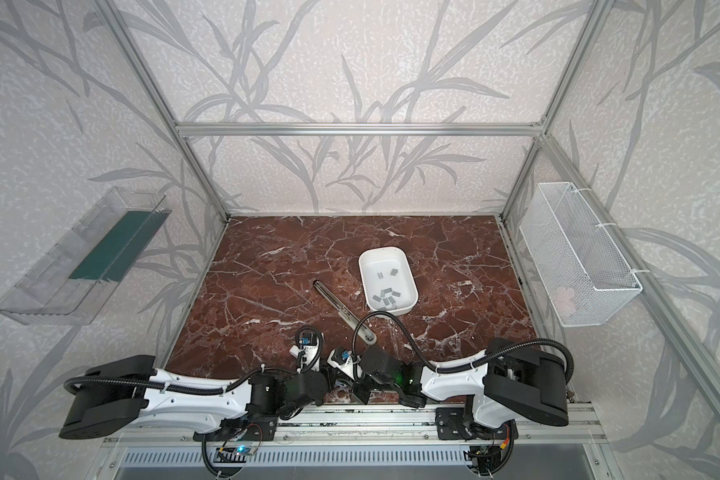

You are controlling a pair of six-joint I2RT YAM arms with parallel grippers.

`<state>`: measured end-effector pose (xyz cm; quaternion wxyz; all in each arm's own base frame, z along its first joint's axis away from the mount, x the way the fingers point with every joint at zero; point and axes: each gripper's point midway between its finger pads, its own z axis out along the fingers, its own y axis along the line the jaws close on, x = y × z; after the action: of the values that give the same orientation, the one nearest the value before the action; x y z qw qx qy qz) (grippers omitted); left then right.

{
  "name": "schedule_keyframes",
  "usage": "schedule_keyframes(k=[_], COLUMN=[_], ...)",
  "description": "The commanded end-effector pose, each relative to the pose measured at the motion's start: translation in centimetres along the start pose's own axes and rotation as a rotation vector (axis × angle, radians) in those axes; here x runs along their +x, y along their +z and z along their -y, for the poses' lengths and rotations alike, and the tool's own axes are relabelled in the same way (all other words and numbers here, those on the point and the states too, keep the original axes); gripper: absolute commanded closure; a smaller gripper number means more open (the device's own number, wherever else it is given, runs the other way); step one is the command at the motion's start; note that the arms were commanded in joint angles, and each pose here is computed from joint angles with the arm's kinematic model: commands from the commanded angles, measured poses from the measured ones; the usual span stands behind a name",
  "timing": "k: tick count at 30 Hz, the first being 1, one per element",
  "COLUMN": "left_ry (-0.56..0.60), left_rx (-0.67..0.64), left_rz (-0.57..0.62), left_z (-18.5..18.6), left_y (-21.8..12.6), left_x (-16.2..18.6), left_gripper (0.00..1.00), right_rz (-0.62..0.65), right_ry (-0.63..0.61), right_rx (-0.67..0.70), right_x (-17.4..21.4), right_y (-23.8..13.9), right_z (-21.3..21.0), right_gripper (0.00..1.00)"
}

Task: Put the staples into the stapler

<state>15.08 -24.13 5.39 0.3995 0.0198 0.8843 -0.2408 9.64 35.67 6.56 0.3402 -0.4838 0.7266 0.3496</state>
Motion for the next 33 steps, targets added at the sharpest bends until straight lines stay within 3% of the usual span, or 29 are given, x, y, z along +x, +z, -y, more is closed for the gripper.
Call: schedule_keyframes(k=[1, 16, 21, 26, 33], left_ry=[0.006, 0.08, 0.084, 0.095, 0.083], left_rx=[0.009, -0.049, -0.08, -0.089, -0.046], left_rz=[0.004, 0.002, 0.059, 0.091, 0.123], left_z=[0.7, -0.2, -0.8, -0.7, -0.2], left_y=[0.3, 2.0, 1.1, -0.4, -1.2], left_x=[-0.1, 2.0, 0.2, -2.2, -3.5], left_gripper=[0.65, 0.67, 0.66, 0.64, 0.64], right_rz=[0.044, 0.045, 0.078, 0.106, 0.168], right_ry=[0.015, 0.049, 0.002, -0.017, 0.088], right_rx=[0.007, 0.023, 0.012, -0.006, 0.174], right_x=[-0.5, 3.9, 1.9, -1.5, -4.4], right_y=[0.1, 1.7, 1.3, -1.6, -3.2], right_z=[0.0, -0.2, -0.7, -1.8, 0.7], right_gripper=[1.0, 1.0, 1.0, 0.93, 0.96])
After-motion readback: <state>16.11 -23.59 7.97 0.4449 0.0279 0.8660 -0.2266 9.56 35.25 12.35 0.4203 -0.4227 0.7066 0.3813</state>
